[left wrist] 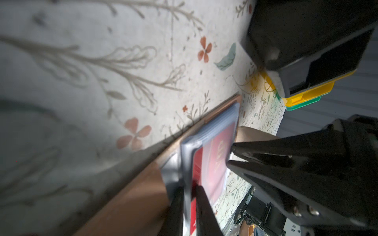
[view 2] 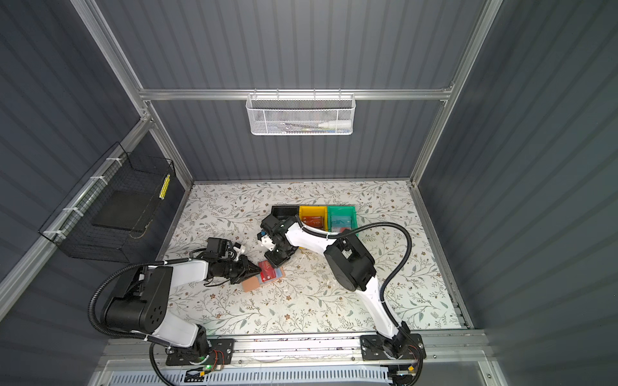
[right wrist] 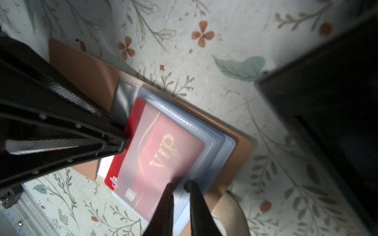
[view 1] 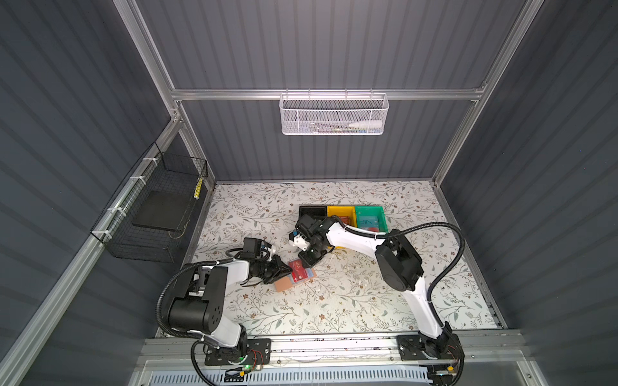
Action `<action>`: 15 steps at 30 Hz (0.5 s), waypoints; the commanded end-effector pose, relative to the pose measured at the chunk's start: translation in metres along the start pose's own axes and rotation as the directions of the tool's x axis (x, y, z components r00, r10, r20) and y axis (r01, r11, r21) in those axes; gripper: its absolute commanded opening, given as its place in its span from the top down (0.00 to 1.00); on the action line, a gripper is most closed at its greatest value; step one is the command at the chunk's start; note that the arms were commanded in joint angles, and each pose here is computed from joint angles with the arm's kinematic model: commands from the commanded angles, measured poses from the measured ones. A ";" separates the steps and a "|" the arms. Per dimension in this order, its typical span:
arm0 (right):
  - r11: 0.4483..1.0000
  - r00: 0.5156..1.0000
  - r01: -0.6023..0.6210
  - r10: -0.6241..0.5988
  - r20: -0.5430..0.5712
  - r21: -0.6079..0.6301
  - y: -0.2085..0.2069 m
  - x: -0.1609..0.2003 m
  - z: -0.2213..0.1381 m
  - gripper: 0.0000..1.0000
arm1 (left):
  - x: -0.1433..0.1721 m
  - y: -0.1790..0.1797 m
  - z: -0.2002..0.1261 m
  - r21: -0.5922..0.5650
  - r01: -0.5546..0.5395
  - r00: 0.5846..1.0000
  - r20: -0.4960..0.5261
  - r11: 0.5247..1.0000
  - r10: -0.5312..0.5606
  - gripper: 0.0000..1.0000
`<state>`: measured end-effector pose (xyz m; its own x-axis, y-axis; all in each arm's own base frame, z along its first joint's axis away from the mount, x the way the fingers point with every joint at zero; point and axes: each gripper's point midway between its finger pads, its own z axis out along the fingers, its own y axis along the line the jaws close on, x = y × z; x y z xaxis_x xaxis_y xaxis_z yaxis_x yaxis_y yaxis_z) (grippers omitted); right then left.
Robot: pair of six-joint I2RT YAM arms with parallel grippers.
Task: Take the credit cards out of the card holder
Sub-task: Take out the credit card from the card holder.
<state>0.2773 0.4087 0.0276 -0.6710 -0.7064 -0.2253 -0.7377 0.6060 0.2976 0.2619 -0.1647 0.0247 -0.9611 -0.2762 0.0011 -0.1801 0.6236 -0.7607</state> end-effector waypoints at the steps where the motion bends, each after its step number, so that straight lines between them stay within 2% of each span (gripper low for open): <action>1: 1.000 0.998 -0.010 0.009 -0.066 -0.011 0.000 0.017 0.013 0.81 | 0.010 0.008 0.005 -0.012 0.026 0.999 -0.025 1.000 -0.026 0.85; 15: 1.000 0.998 -0.011 0.010 -0.065 -0.014 0.001 0.016 0.013 0.81 | 0.009 0.007 0.009 -0.004 0.033 0.999 -0.029 0.999 -0.033 0.89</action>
<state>0.2771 0.4071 0.0272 -0.6731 -0.7064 -0.2190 -0.7356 0.6088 0.2969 0.2627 -0.1670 0.0234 -0.9592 -0.2828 0.0053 -0.1849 0.6128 -0.7683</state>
